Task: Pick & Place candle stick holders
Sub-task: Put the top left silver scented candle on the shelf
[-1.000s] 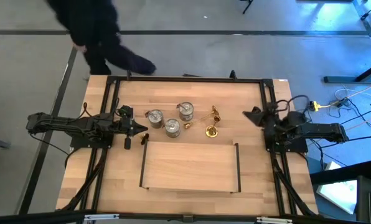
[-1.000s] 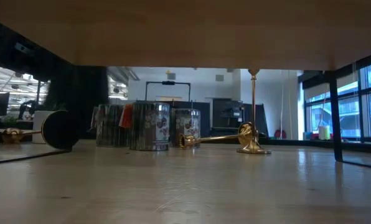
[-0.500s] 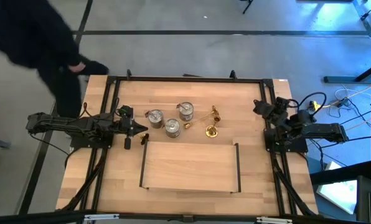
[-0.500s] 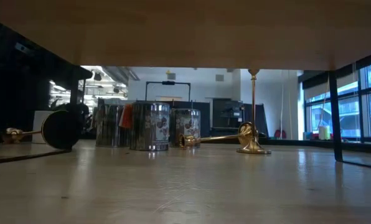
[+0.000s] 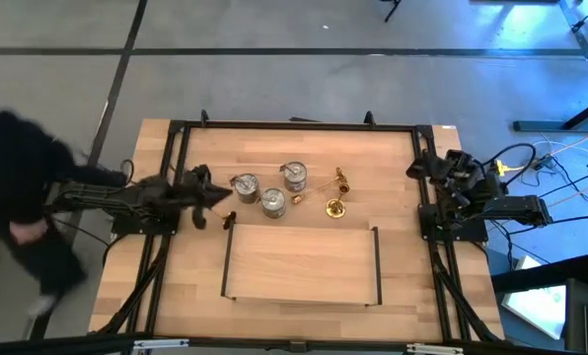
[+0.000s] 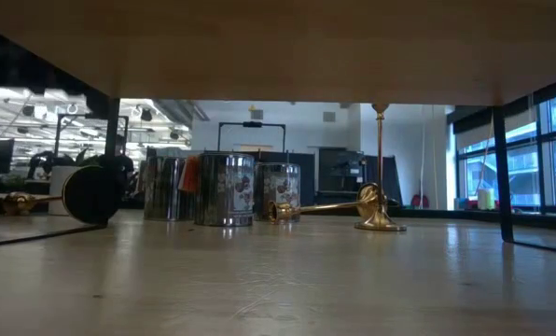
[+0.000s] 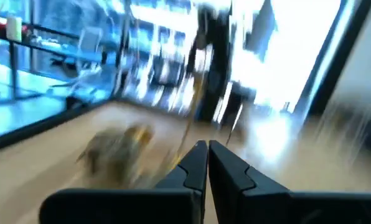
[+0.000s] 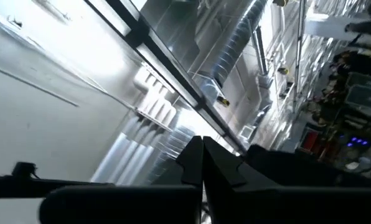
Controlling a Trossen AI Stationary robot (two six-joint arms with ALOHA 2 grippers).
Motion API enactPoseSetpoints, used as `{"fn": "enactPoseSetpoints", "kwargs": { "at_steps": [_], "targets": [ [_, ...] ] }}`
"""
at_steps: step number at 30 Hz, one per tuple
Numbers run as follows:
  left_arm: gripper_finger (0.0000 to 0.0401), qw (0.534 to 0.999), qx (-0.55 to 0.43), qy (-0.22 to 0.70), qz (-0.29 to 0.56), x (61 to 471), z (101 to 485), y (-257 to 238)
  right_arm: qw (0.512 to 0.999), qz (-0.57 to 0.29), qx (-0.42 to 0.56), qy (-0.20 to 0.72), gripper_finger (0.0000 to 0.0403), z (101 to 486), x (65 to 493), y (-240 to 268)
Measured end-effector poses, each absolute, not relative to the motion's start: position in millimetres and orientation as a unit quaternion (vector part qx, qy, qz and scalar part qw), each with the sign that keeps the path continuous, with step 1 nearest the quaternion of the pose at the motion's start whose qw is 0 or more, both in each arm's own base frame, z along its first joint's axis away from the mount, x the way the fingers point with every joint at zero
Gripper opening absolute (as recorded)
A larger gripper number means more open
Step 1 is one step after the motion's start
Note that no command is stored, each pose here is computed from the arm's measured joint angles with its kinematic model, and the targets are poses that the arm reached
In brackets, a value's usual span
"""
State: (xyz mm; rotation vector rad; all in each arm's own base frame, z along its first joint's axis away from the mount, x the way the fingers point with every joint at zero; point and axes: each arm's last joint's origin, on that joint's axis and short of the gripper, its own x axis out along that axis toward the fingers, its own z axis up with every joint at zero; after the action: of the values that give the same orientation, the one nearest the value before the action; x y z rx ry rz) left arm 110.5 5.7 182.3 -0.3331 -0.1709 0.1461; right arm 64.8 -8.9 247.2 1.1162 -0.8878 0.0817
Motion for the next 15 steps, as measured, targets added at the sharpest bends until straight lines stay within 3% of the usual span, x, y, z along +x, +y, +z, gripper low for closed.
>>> {"fn": "enactPoseSetpoints", "kwargs": {
  "at_steps": [3, 7, 11, 15],
  "targets": [
    [0.0012, 0.927, -0.295, -0.220, 0.070, 103.8, 204.6, 8.3, 0.753, 0.038, 0.515, -0.407, 0.0005, 247.1, 64.8, -8.9],
    [0.0011, 0.850, -0.389, -0.344, 0.088, 92.6, 224.0, 12.7, 0.765, 0.015, 0.500, -0.407, 0.0005, 246.3, 66.8, -9.5],
    [0.0008, 0.823, -0.408, -0.378, 0.115, 88.9, 235.6, 15.1, 0.782, -0.015, 0.471, -0.408, 0.0005, 253.6, 68.4, -10.1],
    [0.0010, 0.814, -0.412, -0.390, 0.126, 87.7, 243.6, 15.9, 0.816, -0.008, 0.406, -0.412, 0.0008, 285.8, 66.4, -8.4]
  ]
}}
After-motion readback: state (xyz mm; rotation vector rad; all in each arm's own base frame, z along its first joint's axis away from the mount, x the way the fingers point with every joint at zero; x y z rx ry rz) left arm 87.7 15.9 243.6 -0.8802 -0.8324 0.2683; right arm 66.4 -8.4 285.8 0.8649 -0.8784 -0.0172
